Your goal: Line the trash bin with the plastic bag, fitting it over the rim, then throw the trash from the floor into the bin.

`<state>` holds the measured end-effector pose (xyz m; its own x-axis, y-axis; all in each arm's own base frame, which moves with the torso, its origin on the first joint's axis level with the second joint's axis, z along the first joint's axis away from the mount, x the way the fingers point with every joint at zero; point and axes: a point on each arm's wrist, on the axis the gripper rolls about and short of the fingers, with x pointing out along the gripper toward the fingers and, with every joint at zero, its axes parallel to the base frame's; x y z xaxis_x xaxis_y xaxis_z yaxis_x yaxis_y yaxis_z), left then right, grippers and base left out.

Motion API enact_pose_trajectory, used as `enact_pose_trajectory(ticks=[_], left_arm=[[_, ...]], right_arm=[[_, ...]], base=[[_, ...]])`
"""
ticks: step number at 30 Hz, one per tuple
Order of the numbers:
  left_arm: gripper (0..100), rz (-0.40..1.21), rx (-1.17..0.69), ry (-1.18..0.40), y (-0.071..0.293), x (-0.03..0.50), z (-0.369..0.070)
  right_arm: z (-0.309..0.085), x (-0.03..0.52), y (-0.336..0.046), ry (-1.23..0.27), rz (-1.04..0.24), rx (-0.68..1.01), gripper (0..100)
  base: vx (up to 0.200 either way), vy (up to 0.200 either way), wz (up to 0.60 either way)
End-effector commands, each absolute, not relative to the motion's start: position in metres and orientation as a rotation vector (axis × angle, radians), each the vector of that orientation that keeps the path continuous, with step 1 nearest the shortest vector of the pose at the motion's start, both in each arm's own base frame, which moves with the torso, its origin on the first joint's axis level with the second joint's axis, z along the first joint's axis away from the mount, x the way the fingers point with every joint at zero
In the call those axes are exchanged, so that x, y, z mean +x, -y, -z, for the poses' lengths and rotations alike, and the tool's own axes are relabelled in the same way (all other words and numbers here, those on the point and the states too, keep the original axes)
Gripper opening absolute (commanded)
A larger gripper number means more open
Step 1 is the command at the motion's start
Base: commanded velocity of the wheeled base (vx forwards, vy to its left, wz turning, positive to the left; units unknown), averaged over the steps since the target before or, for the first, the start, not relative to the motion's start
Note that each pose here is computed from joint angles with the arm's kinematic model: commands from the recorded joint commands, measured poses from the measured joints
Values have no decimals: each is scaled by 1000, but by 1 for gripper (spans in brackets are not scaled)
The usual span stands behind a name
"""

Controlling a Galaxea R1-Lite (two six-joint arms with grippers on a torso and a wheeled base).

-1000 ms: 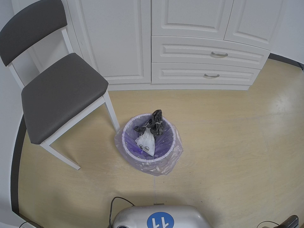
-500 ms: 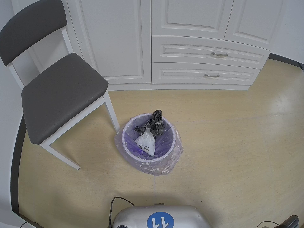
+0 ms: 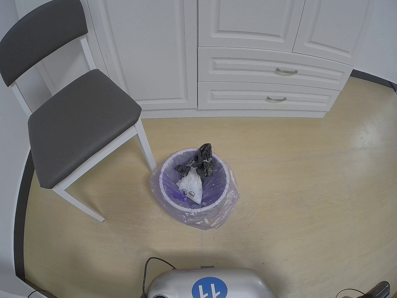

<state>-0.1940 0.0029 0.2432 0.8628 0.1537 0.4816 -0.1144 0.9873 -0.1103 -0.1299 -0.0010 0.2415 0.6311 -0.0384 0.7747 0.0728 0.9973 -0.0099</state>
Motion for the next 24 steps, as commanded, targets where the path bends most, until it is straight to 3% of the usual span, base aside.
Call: enact_pose_trajectory(ticks=[1, 15, 24], left_arm=[[100, -139, -86, 511, -3, -157, -233], [100, -212, 75, 613, -4, -73, -185], [100, -204, 83, 525, -4, -54, -160]], right_arm=[[-210, -96, -1, 814, 23, -152, 100], [-171, -62, -1, 648, 10, -165, 100], [-148, -47, -1, 584, -3, -169, 100]], base=[[0, 0, 0], [0, 0, 0], [0, 0, 0]])
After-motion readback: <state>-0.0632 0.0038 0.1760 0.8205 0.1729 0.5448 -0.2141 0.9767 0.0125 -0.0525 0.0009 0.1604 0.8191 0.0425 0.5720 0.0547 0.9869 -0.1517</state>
